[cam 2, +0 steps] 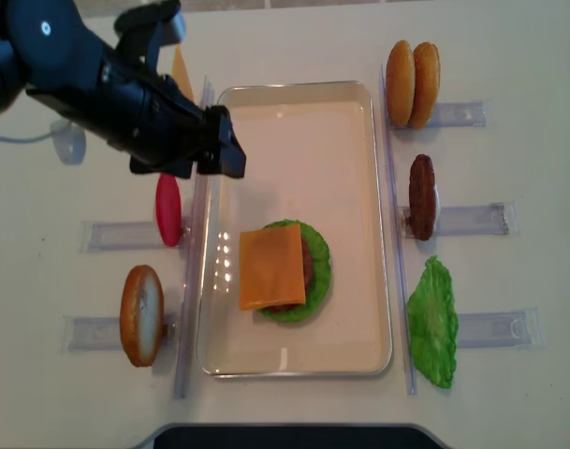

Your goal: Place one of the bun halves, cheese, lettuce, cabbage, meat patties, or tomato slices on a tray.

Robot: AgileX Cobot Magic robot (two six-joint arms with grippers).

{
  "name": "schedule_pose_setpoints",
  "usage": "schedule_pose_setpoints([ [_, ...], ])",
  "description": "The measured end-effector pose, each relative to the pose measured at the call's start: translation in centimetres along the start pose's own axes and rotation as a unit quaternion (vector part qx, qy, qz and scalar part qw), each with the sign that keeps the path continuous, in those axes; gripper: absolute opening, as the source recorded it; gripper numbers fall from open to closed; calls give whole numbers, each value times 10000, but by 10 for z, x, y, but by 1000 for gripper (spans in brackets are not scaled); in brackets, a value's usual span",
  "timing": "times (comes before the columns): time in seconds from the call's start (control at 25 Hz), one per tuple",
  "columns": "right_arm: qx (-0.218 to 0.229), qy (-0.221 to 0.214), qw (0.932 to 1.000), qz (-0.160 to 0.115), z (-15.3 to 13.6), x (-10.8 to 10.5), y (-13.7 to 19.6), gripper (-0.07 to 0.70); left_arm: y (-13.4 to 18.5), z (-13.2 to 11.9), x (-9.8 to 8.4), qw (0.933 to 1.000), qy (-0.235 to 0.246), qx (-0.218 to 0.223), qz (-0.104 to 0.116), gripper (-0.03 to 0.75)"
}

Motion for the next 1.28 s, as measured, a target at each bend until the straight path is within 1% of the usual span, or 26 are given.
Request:
schedule_pose_setpoints([
  [0.16,0,0,10000,0,0,0,0,482,-21,18,-10,9991,59,-381,-149,683],
  [0.28,0,0,10000,0,0,0,0,482,-29,25,-15,9984,90,-522,-173,683],
  [0.44,0,0,10000,0,0,0,0,482,-32,29,-10,9977,-150,-580,-301,683],
  [0.56,0,0,10000,0,0,0,0,482,-32,30,3,9969,-497,-533,-295,683],
  [0.6,0,0,10000,0,0,0,0,482,-33,31,8,9967,-582,-500,-253,683],
  [0.68,0,0,10000,0,0,0,0,482,-35,33,20,9963,-709,-486,-87,683],
  [0.8,0,0,10000,0,0,0,0,482,-42,40,50,9931,-1043,-501,196,683],
  [0.96,0,0,10000,0,0,0,0,482,-46,54,95,9830,-1713,-489,437,683],
  [1.04,0,0,10000,0,0,0,0,482,-47,62,117,9772,-1978,-471,605,683],
  [1.16,0,0,10000,0,0,0,0,482,-47,73,146,9698,-2209,-495,903,683],
  [1.24,0,0,10000,0,0,0,0,482,-46,80,163,9660,-2323,-475,1027,683],
  [1.28,0,0,10000,0,0,0,0,482,-44,83,169,9647,-2375,-446,1045,683],
])
Point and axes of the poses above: a point on each arm's last joint axis where the gripper is mounted, z pointing back along that axis away from the gripper, x along the wrist's bending axis when the last joint is at zero, y = z × x, the point moved 5 cm from there along -z, pointing out along that axis toward the gripper, and after that the axes turned 10 degrees about z, right-handed, at the moved point
